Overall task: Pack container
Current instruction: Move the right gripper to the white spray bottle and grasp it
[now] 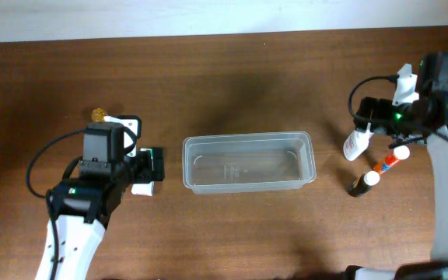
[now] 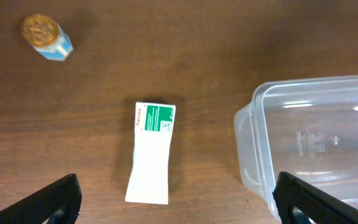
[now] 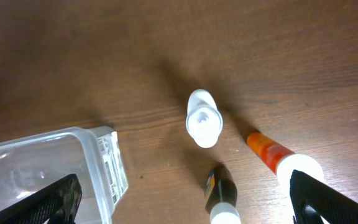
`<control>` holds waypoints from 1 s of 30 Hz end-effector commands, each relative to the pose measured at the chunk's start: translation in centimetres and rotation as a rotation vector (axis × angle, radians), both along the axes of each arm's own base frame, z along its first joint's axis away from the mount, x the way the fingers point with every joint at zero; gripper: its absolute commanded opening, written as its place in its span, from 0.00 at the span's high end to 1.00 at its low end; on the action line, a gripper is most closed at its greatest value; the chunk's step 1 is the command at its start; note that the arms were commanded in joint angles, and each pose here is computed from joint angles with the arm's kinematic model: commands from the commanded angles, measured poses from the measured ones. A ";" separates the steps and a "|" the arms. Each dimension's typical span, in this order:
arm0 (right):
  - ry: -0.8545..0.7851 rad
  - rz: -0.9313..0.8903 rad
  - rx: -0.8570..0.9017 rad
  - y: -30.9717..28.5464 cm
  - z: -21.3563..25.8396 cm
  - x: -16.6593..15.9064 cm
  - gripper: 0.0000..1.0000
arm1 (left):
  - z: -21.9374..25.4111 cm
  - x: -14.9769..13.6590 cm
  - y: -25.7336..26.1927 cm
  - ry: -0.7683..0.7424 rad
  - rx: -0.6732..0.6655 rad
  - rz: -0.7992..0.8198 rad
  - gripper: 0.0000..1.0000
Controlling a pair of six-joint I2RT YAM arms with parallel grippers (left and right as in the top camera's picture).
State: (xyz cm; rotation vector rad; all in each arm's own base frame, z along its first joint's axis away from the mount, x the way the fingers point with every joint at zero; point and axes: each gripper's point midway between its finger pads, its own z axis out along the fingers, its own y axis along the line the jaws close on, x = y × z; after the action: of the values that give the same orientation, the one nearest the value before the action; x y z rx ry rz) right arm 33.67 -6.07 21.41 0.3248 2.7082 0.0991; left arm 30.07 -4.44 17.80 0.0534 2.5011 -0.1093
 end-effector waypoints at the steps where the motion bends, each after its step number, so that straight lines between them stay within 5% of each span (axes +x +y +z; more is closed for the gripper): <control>1: 0.122 -0.023 0.023 -0.9 -4.1 1.6 0.02 | -0.8 0.3 -0.6 0.052 -0.027 -0.011 0.01; 6: 0.255 -0.023 0.050 -1.1 -9.0 2.3 0.02 | -1.1 0.3 -0.6 0.066 -0.025 -0.010 0.01; 13: 0.278 -0.026 0.049 -1.4 -10.8 3.1 0.29 | -1.1 0.3 -0.5 0.066 -0.023 -0.009 0.00; 19: 0.279 -0.027 0.045 -1.5 -10.8 3.0 0.73 | -1.1 0.3 -0.5 0.065 -0.023 -0.009 0.01; 30: 0.253 -0.024 0.040 -1.4 -8.3 3.1 0.76 | -1.1 0.3 -0.5 0.066 -0.023 -0.009 0.01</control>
State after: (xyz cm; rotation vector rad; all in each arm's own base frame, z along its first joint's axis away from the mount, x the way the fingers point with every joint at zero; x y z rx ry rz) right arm 36.10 -7.04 10.23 0.4042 3.0085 0.1293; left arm 29.88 -4.79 15.81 0.0633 2.5854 -0.1258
